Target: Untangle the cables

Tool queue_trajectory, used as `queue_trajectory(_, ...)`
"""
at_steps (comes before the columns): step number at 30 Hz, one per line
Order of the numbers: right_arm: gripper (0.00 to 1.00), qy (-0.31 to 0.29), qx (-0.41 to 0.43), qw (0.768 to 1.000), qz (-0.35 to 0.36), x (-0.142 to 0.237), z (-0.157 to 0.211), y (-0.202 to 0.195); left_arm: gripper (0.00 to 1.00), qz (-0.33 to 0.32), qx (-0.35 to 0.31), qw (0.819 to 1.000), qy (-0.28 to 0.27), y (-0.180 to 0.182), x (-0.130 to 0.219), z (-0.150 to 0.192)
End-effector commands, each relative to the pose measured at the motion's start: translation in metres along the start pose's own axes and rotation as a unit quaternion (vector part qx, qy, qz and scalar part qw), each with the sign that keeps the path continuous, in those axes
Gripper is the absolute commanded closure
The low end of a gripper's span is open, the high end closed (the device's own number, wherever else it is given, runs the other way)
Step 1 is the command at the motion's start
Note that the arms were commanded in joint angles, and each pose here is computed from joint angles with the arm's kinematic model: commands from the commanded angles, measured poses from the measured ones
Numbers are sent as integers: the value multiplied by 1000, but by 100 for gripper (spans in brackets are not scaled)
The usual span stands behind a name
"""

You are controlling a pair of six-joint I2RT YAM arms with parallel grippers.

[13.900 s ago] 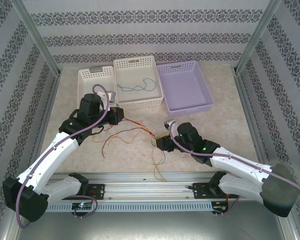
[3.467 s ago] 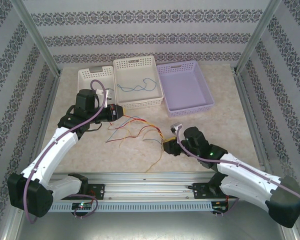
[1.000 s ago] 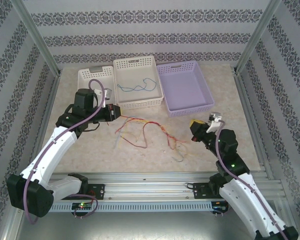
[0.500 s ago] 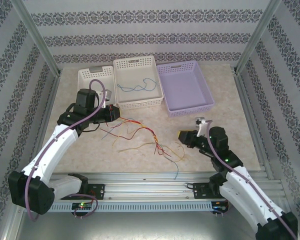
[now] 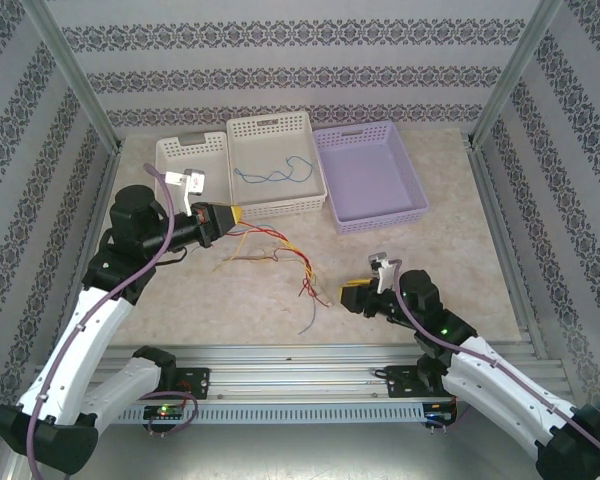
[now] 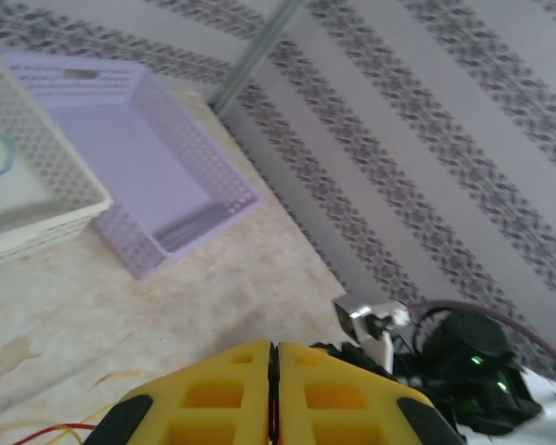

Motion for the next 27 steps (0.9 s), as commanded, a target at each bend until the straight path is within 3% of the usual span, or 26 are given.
queue_trajectory(1, 53, -14, 3, 999, -35, -4, -4, 6, 100, 79, -34, 996, -13, -2, -5, 5)
queue_trajectory(12, 47, 26, 52, 993, -107, -27, -6, 23, 100, 178, -40, 983, -31, -5, -13, 5)
queue_trajectory(21, 48, 56, 99, 974, -198, -24, 4, 41, 100, 130, -32, 991, -5, 8, -21, 9)
queue_trajectory(27, 46, 56, 122, 969, -205, -20, 10, 44, 100, 86, -18, 996, -1, 19, -29, -1)
Point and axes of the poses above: each hand's point on the last joint's axis, 136 mm out from that joint toward the fingers, its own x axis back along the fingers, its own y axis along the line the jaws close on, z = x × y, the point moved 10 cm from there along x, back along the fingers, and after that the axes turned 13 degrees about -x, right-handed, at the moved point
